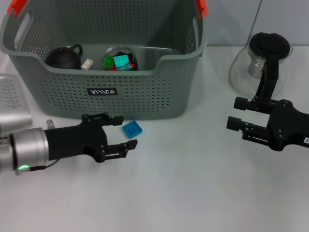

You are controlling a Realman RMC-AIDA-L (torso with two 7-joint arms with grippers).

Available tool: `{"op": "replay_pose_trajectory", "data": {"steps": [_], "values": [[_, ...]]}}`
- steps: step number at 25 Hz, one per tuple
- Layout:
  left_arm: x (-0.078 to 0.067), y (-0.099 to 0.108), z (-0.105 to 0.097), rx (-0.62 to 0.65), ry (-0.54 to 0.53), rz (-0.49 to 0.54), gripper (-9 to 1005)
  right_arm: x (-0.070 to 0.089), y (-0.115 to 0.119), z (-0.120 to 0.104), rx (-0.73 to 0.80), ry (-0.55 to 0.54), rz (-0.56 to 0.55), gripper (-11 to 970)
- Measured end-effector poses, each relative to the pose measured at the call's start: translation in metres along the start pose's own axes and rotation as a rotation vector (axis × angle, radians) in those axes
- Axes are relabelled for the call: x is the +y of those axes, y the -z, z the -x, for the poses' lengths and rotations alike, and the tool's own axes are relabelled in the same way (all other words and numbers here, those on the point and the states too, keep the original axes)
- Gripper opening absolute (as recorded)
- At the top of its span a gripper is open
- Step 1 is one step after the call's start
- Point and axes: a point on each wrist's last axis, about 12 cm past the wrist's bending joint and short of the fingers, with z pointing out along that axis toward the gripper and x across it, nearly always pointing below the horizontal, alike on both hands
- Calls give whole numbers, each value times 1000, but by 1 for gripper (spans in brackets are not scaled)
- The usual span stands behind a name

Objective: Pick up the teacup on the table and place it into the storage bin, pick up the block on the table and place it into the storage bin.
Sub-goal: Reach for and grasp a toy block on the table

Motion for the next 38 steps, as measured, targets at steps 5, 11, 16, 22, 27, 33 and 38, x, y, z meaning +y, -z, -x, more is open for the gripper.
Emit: {"op": "replay_pose_trajectory", "data": {"steps": [5, 11, 16, 22, 27, 33, 38], "values": [[1, -18, -7, 60, -19, 27, 739, 1, 1, 0, -5, -2, 1, 638], [5, -32, -11, 92, -28, 72, 739, 1, 1, 0, -6, -3, 1, 637], [7, -42, -14, 105, -50, 106, 739, 1, 1, 0, -6, -2, 2, 637], [9, -46, -16, 118, -49, 142, 738, 1, 1, -1, -5, -5, 1, 638], [11, -48, -18, 139, -47, 158, 736, 1, 1, -1, -5, -5, 1, 638], [10, -50, -19, 149, -40, 157, 720, 1, 0, 0, -7, -5, 5, 638], [11, -50, -19, 152, -38, 164, 657, 1, 1, 0, -7, -5, 6, 637]]}}
